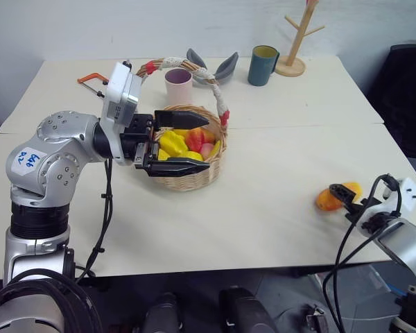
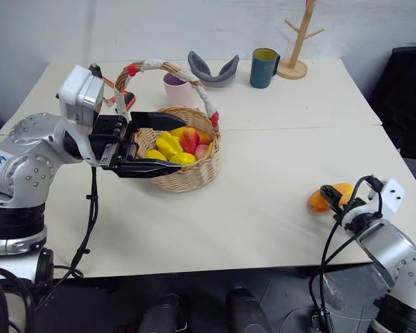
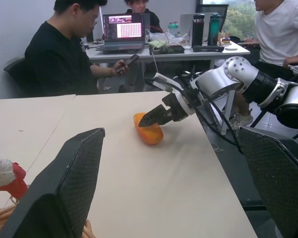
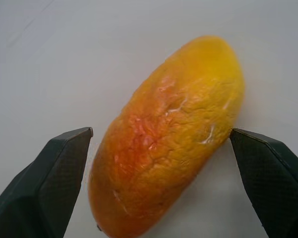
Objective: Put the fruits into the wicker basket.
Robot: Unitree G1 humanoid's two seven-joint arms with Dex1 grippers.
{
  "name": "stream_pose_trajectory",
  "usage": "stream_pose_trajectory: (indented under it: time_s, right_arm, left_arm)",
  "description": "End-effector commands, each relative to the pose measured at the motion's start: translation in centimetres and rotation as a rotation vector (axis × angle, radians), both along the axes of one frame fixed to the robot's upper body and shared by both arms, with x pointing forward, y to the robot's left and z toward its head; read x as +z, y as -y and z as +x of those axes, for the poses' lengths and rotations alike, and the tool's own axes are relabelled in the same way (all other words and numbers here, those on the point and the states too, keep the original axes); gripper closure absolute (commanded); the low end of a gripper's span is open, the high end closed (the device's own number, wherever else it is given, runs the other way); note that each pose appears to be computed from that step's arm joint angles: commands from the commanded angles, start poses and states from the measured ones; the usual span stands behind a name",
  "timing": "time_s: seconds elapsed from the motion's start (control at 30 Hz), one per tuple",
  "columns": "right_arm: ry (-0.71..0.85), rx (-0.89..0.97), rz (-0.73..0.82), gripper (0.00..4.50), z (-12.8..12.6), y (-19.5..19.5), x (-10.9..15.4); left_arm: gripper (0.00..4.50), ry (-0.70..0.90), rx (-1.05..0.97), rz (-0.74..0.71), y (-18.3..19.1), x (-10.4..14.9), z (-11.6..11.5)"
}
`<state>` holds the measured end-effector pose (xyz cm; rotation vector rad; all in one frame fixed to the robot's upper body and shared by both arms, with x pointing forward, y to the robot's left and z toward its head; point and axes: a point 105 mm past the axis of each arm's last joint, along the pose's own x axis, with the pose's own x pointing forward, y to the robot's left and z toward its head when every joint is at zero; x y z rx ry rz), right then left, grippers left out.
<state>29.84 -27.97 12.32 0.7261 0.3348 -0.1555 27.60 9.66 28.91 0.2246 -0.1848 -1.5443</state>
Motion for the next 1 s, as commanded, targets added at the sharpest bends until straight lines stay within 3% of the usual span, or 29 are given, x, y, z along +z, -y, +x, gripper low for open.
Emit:
stream_pose_trajectory:
  time_s: [0.03, 0.2, 0.33, 0.5, 0.57, 0.73, 0.93, 1.0]
  right_arm:
    - [0.032, 0.015, -0.021, 0.92, 0.3, -0.1, 0.9]
    - [0.172, 0.12, -0.053, 2.46, 0.2, -1.6, 4.0]
    - [0.339, 0.463, -0.139, 2.47, -0.6, -6.8, 7.8]
    - [0.427, 1.025, -0.332, 2.47, -3.0, -15.1, 9.0]
    - [0.468, 1.067, -0.266, 2.47, -1.6, -16.9, 9.9]
    - [0.549, 1.301, -0.231, 2.47, -0.9, -22.8, 11.6]
    - [0.528, 1.2, -0.302, 2.47, 4.9, -27.4, 12.5]
    - [0.493, 1.161, -0.304, 1.77, 6.1, -27.6, 12.3]
  left_arm:
    - [0.0, 0.056, 0.008, -0.007, -0.1, 0.9, -0.3]
    - [0.0, 0.056, 0.041, -0.002, -0.7, 0.8, 0.0]
    - [0.0, 0.036, 0.118, -0.012, -2.2, 0.8, 0.6]
    - [0.0, 0.006, 0.239, 0.008, -5.2, 0.0, 0.5]
    - [0.0, 0.003, 0.319, -0.029, -6.6, 0.4, 0.6]
    - [0.0, 0.018, 0.394, -0.012, -8.1, 0.6, -0.1]
    - [0.0, 0.032, 0.45, -0.011, -9.2, 0.6, -0.4]
    - [0.0, 0.033, 0.453, -0.01, -9.3, 0.4, -0.6]
